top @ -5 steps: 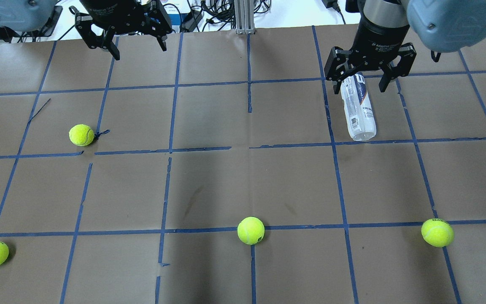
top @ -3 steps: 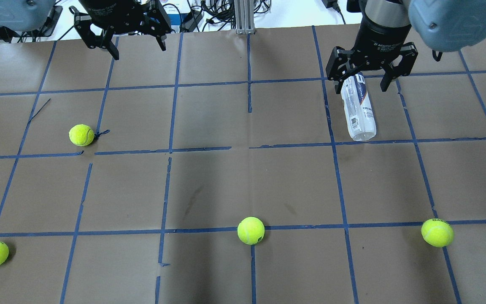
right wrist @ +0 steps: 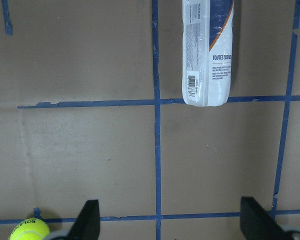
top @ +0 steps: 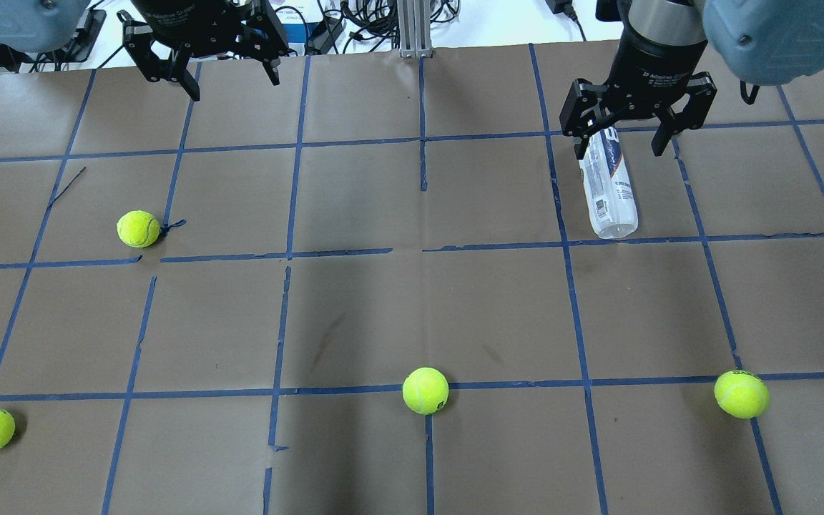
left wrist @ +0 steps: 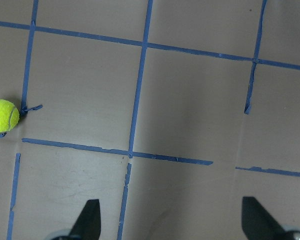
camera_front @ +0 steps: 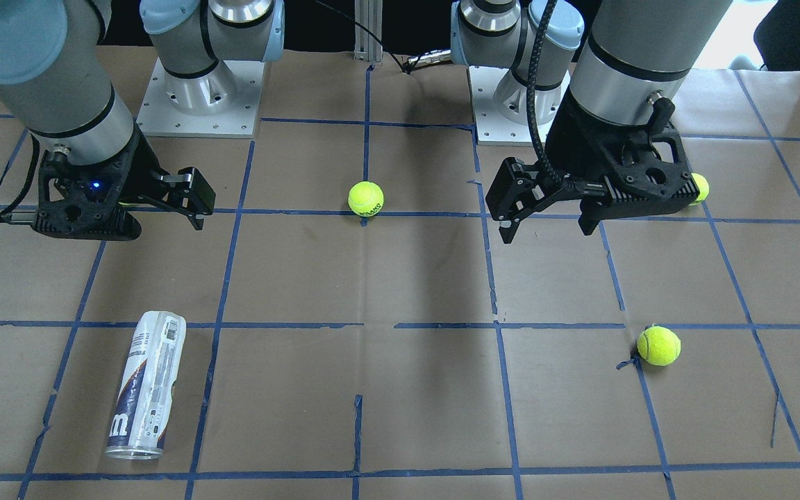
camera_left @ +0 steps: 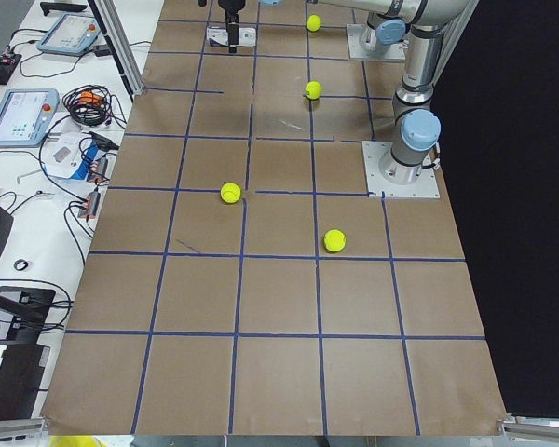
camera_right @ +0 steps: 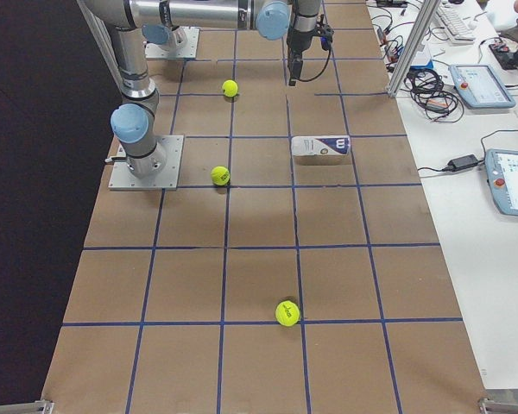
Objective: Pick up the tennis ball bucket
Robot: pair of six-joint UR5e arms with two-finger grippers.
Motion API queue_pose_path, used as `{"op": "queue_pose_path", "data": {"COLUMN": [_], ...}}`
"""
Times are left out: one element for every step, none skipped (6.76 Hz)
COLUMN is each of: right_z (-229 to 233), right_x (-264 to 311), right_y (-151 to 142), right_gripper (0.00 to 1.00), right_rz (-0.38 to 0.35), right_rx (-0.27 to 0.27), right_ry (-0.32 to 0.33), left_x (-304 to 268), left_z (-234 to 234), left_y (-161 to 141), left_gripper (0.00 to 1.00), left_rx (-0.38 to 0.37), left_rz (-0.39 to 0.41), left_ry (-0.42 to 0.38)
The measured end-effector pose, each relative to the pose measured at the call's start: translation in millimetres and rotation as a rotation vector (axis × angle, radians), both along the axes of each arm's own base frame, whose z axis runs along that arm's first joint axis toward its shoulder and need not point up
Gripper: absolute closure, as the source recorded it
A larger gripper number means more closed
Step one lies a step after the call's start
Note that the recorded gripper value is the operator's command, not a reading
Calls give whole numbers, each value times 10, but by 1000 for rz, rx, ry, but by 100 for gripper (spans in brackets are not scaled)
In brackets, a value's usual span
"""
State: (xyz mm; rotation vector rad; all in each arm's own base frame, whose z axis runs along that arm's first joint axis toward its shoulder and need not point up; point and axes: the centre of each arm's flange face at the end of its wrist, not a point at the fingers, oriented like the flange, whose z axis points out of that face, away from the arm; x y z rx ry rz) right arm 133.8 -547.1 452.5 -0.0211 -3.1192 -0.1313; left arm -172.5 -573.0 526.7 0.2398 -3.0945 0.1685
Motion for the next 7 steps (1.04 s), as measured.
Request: {"op": "queue_pose_path", "data": {"right_z": [3,6,14,28,44,49,50], "right_x": [-1,-1,0,-2,0,9,12], "right_y": [2,2,0,1,6,12,19], "right_gripper": [0,0,0,0,0,0,0], "right_rz": [0,0,0,-1,0,0,-4], "right_rx": [0,-1,-4,-8,-12,-13,-11], "right_ry": [-1,-3,-4,-4,-4,-3,-2], "left_x": [1,4,6,7,6,5,4], "left_z": [2,3,3,5,9,11,12], "left_y": [1,0,-1,-1,-2,-2,-2], "left_gripper": [0,0,0,0,0,0,0], "left_rx": [-1,-1,-1,-2,-3,-3,-4], "left_rz": [0,1,1,1,1,1,1], "left_ry": [0,0,0,0,0,2,3]}}
